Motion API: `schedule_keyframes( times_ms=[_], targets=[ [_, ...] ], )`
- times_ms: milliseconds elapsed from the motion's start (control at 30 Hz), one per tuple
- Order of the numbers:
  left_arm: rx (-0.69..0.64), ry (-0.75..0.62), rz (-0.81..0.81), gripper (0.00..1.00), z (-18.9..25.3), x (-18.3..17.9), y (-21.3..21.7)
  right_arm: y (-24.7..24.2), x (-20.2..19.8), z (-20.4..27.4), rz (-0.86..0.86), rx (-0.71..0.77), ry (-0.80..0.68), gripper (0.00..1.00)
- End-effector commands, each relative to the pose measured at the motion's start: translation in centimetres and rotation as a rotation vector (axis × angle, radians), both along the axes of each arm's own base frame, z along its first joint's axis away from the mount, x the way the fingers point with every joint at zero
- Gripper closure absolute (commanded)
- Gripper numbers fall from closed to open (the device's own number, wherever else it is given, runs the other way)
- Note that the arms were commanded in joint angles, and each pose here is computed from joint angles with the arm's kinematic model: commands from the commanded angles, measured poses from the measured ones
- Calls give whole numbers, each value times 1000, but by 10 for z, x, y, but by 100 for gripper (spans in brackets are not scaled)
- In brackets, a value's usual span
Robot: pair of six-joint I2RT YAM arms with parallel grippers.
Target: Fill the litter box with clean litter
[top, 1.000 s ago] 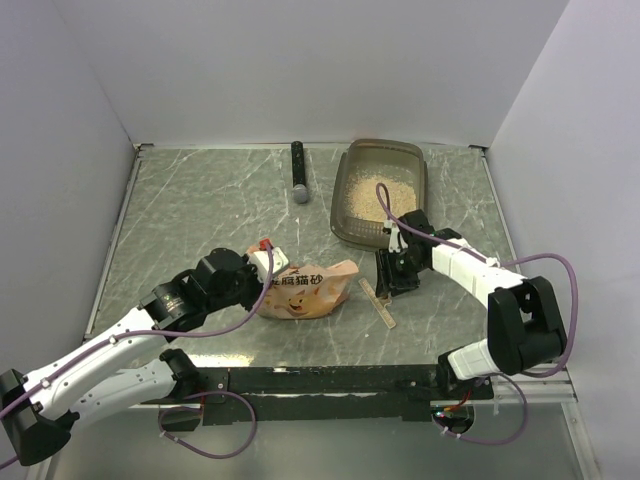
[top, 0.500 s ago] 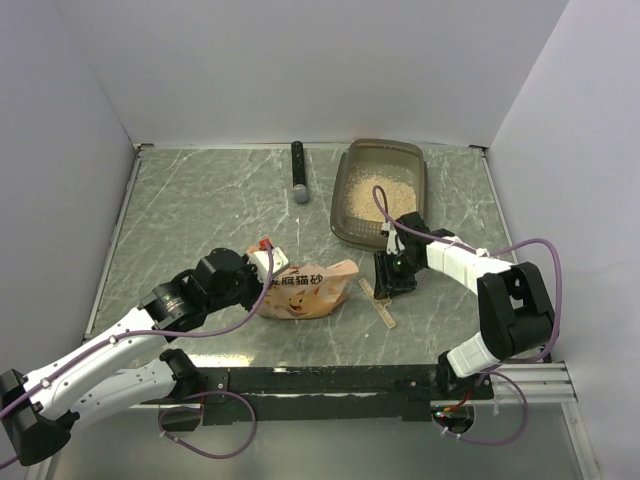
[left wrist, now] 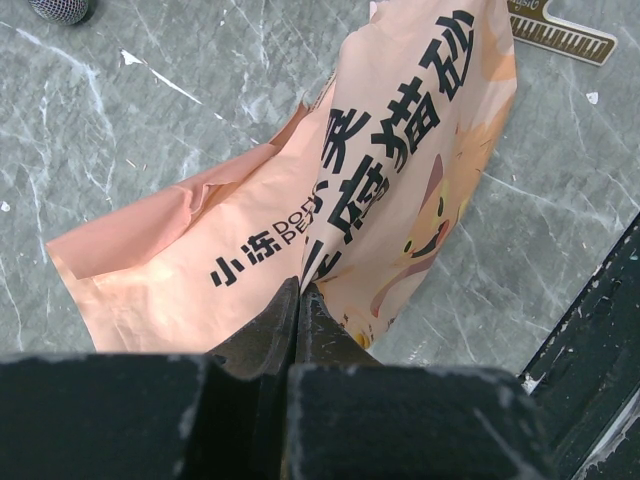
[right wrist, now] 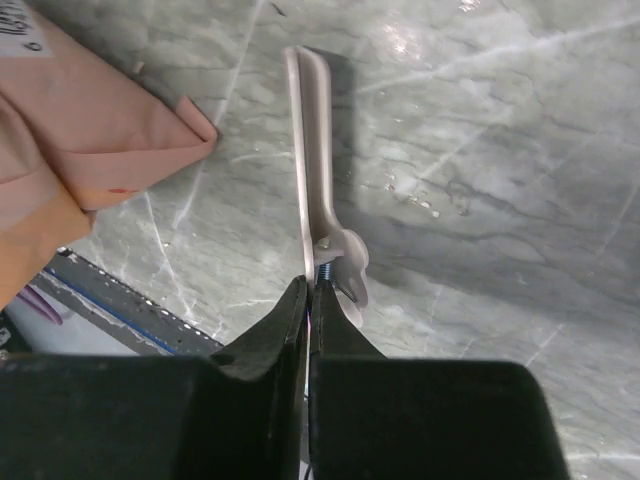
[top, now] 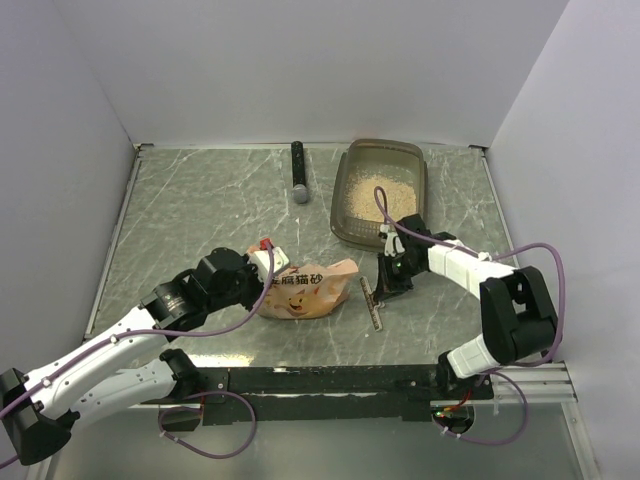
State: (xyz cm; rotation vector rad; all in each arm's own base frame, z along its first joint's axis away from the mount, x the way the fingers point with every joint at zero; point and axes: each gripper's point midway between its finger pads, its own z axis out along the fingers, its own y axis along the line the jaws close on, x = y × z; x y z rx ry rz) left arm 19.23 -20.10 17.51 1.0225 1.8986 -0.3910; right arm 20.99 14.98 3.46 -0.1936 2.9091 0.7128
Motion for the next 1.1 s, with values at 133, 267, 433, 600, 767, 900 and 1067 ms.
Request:
schedule_keyframes(
  times_ms=[133,267,433,600,767,900,1067],
  targets=[
    [-97,-90,45,79,40,16,-8,-2,18,30,-12,-34,-168,100],
    [-109,-88,17,62,52,13,-12,2,21,71,6,-35,-271,100],
    [-136,-88,-1,53,82,10,-15,1,22,126,11,-59,-425,100],
    [-215,-75,8,51,120,8,-21,-2,14,186,43,-116,-588,100],
    [-308,29,28,54,134,5,-38,13,-4,252,120,-26,-774,100],
    [-448,79,-39,53,150,-5,-59,40,-34,282,258,138,-813,100],
    [-628,90,-246,50,172,-38,-80,62,-66,310,373,319,-836,100]
  ],
)
